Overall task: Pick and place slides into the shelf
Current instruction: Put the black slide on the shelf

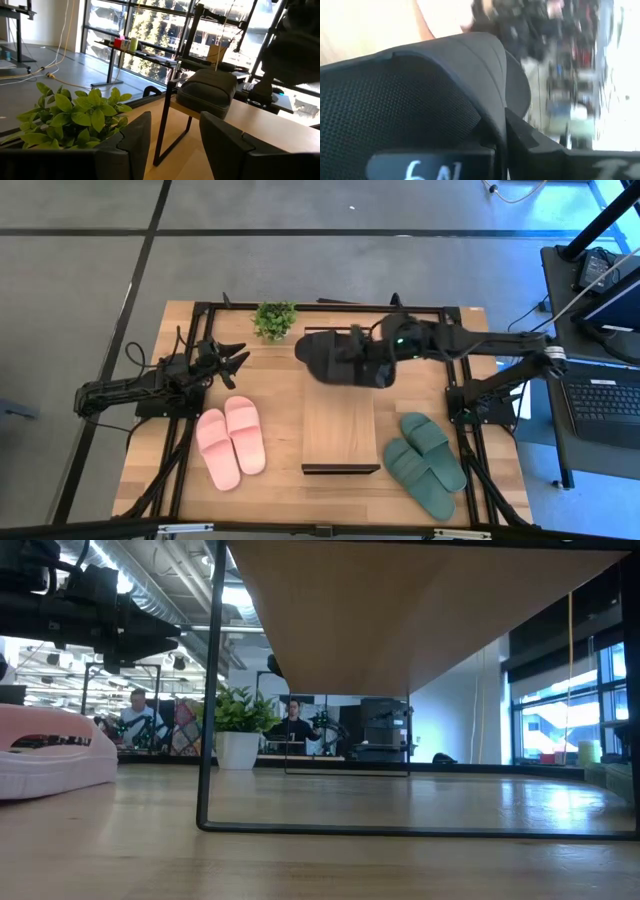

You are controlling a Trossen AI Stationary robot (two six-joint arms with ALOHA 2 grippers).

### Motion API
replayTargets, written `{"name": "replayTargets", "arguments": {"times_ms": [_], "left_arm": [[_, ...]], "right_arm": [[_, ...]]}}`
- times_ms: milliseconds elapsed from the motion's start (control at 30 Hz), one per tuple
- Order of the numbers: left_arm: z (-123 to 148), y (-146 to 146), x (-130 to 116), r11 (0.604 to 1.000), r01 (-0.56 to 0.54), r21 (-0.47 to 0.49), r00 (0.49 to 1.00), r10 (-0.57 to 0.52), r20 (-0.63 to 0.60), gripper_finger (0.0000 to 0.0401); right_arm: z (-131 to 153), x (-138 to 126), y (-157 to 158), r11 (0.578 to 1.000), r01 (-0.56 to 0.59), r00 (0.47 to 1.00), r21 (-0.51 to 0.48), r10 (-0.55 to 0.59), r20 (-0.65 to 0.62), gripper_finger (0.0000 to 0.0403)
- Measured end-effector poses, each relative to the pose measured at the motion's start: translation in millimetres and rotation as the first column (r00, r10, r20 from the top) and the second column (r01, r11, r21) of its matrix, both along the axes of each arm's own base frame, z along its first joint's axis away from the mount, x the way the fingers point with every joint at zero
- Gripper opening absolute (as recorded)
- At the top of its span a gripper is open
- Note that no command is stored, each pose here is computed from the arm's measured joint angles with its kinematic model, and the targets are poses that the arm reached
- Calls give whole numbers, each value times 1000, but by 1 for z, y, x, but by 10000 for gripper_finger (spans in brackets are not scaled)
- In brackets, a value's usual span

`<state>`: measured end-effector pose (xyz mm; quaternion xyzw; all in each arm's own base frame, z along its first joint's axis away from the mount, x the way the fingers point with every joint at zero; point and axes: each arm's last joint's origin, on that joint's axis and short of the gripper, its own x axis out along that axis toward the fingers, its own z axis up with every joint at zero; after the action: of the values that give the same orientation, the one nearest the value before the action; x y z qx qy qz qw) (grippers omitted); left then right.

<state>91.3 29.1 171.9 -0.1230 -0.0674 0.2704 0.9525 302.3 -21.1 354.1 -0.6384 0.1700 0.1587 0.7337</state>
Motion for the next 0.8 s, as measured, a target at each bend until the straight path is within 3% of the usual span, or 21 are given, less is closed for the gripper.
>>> {"name": "replayTargets", "arguments": {"times_ms": [167,433,800], "left_arm": [[0,0,0,1000,0,0,1000,0,0,162],[0,0,0,1000,0,0,1000,0,0,162],[0,0,0,1000,1,0,1000,-1,0,162]], "right_arm": [[-18,19,0,990,-131,991,46,132,-28,15],[-42,35,-15,992,-123,988,25,125,-90,15],[-59,45,-25,983,-159,978,90,169,-123,15]]}}
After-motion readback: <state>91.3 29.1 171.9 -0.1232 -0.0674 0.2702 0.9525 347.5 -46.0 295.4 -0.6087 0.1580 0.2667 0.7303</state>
